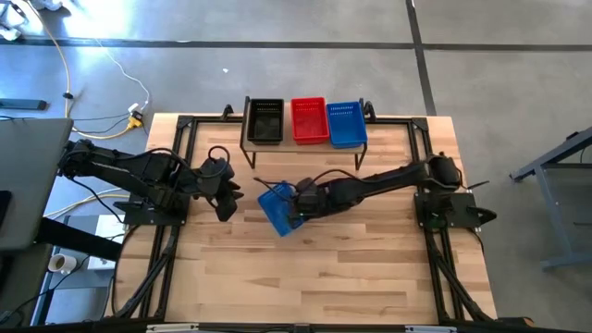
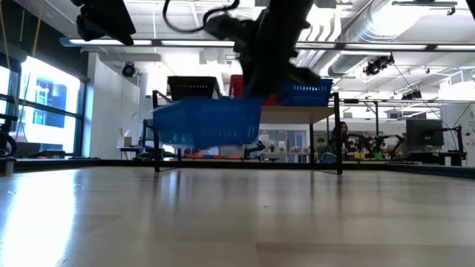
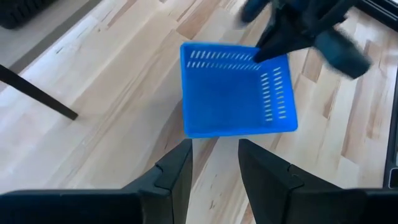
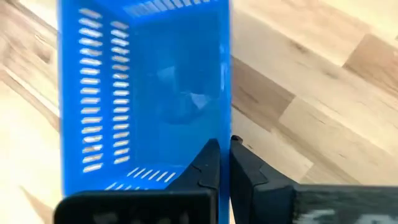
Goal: Stack baskets on shelf by color
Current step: Stack the blue bin on top of the stacked blue bins on the shelf
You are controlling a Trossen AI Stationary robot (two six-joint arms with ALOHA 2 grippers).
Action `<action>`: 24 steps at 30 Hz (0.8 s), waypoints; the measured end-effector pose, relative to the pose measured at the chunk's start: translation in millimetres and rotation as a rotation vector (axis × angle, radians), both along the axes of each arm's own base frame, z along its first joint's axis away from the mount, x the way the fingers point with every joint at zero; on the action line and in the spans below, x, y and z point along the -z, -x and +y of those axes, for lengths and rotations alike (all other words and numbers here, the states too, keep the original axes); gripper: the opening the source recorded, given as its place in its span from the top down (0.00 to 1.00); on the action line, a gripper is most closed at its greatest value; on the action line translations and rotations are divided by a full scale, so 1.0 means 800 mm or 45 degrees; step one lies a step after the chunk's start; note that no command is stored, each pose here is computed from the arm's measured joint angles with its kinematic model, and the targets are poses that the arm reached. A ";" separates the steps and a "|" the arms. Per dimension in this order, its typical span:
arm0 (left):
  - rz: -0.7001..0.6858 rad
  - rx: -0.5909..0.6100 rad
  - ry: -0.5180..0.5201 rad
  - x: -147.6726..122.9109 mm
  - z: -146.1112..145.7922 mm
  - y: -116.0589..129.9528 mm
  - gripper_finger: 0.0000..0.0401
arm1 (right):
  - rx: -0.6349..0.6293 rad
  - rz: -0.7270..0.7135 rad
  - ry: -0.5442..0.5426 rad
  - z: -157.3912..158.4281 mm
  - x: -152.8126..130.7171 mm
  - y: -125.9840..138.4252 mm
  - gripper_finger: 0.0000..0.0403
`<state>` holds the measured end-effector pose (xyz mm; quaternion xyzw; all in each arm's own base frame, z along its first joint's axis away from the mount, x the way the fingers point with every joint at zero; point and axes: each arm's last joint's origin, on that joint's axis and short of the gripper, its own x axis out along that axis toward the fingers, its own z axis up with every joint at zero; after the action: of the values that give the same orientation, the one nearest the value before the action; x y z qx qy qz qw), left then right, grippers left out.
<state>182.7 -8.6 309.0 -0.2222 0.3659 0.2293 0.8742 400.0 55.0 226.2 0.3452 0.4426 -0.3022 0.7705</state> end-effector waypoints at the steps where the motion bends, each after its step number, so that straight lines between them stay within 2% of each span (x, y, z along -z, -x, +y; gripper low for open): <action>1: 0.000 -0.002 -0.003 0.000 0.000 0.000 0.70 | 0.013 -0.011 0.008 0.001 -0.005 0.002 1.00; 11: -0.014 -0.044 -0.066 -0.001 0.002 -0.001 0.70 | 0.076 -0.149 0.117 -0.004 -0.065 0.031 1.00; 24: -0.021 -0.100 -0.133 -0.002 0.005 0.000 0.70 | 0.167 -0.274 0.324 -0.036 -0.155 0.105 1.00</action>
<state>182.9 -4.8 310.7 -0.1922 0.3372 0.2803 0.8780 315.9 25.9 350.3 0.3036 0.2923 -0.3667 0.8294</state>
